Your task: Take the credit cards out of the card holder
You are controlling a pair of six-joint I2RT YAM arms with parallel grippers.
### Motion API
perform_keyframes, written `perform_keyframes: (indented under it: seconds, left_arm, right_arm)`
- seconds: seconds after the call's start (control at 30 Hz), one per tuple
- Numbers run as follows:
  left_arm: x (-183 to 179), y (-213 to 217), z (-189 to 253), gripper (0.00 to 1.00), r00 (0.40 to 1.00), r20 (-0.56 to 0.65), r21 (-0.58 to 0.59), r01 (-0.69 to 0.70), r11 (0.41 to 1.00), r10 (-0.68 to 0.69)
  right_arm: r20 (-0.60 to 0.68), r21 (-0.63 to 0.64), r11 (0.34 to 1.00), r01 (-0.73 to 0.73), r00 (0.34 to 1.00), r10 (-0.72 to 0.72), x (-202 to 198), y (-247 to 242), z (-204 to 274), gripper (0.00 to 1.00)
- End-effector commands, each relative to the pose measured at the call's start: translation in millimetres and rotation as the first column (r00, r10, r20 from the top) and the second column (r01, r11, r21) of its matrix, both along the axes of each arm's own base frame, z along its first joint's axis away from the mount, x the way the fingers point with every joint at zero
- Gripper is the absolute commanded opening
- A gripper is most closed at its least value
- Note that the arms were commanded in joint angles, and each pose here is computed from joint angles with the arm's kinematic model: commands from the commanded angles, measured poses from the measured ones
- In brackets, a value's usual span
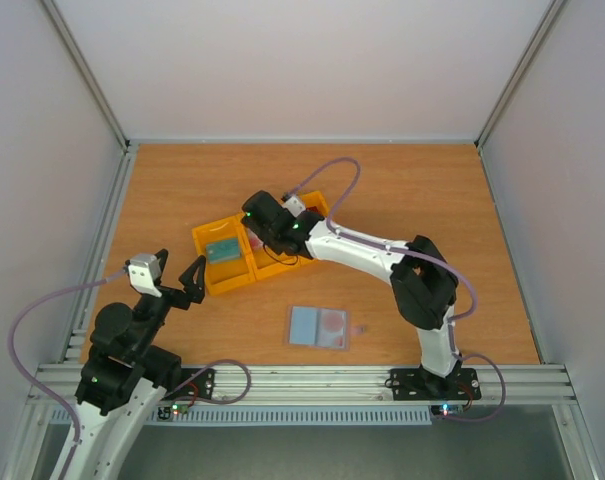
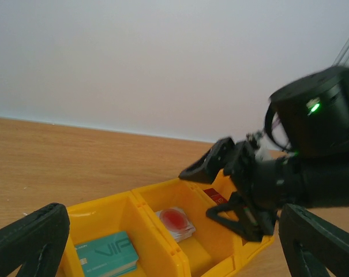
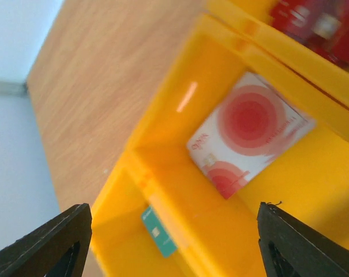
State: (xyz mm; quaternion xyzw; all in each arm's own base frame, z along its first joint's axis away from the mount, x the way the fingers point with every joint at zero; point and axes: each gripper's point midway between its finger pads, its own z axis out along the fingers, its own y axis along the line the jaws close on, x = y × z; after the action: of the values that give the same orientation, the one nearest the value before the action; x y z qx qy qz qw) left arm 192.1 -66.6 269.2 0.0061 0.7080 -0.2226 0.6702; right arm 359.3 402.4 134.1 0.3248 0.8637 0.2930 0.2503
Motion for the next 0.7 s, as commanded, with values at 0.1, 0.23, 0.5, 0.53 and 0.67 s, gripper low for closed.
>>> perform_keyframes:
  seconds: [0.1, 0.23, 0.5, 0.53, 0.67]
  left_arm:
    - [-1.5, -9.2, 9.5, 0.99, 0.997, 0.051, -0.019, 0.055, 0.998, -0.054]
    - [2.9, -27.3, 0.5, 0.99, 0.990, -0.008, -0.011, 0.144, 0.990, -0.144]
    - [-6.7, -101.7, -28.9, 0.91, 0.793, -0.271, -0.126, 0.532, 0.837, -0.545]
    - [-7.0, -109.5, -37.9, 0.90, 0.752, -0.326, -0.161, 0.553, 0.818, -0.573]
    - [-9.5, -130.6, -93.5, 0.84, 0.595, -0.593, -0.154, 0.578, 0.801, -0.543]
  right_arm:
    - [0.154, -0.416, 0.780, -0.468, 0.809, 0.568, -33.8, -20.2, 123.1, 0.80]
    - [-0.082, -0.499, 0.608, -0.617, 0.733, 0.676, -84.8, -78.8, 104.5, 0.82]
    - [-0.463, -0.330, 0.563, -0.758, 0.650, 0.603, -179.6, -161.0, -6.1, 0.76]
    - [-0.471, -0.301, 0.570, -0.764, 0.639, 0.608, -185.5, -163.4, -17.2, 0.73]
    - [-0.480, -0.236, 0.595, -0.768, 0.625, 0.616, -192.0, -167.3, -51.3, 0.57]
